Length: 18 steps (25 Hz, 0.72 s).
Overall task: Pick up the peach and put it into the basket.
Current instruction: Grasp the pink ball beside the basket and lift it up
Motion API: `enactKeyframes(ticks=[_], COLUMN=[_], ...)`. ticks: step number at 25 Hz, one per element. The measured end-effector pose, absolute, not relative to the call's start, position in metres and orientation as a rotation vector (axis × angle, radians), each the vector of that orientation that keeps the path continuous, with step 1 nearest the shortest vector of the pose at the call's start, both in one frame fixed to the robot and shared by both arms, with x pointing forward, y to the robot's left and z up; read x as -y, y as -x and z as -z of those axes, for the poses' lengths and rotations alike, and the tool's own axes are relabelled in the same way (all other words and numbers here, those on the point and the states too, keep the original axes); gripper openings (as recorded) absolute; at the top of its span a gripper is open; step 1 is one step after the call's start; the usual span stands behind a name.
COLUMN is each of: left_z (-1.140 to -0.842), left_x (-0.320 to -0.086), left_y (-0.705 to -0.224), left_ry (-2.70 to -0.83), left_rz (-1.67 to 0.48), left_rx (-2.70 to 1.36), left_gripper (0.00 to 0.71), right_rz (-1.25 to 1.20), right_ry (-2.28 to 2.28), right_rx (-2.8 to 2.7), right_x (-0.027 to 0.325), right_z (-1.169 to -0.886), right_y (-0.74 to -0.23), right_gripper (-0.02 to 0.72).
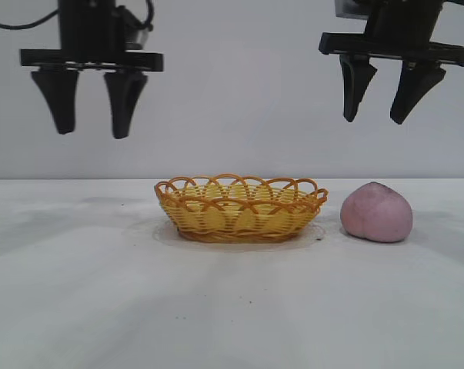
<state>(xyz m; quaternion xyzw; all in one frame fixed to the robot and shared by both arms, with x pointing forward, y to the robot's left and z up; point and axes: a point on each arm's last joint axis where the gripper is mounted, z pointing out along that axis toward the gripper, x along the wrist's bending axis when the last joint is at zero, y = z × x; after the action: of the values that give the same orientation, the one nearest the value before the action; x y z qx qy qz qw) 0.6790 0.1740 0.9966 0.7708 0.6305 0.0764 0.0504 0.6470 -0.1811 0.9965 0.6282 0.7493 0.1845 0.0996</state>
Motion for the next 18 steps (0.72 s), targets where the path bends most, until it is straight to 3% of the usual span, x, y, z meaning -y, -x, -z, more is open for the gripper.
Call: enactKeyframes(ticks=[6, 18], left_z=[-1.007, -1.018], left_x=[-0.215, -0.260], left_y=[-0.686, -0.649], left_ry=[-2.331, -2.395], left_rz=[-0.280, -0.255], left_rx=[-1.937, -1.975], left_gripper=[0.469, 0.469], right_rz=[-0.539, -0.505], right_ry=[-1.860, -1.839], right_rx=[-2.219, -2.227], right_x=[0.181, 0.183], right_z=[-0.996, -0.996], right_y=[-0.646, -0.646], right_gripper=[0.412, 0.412])
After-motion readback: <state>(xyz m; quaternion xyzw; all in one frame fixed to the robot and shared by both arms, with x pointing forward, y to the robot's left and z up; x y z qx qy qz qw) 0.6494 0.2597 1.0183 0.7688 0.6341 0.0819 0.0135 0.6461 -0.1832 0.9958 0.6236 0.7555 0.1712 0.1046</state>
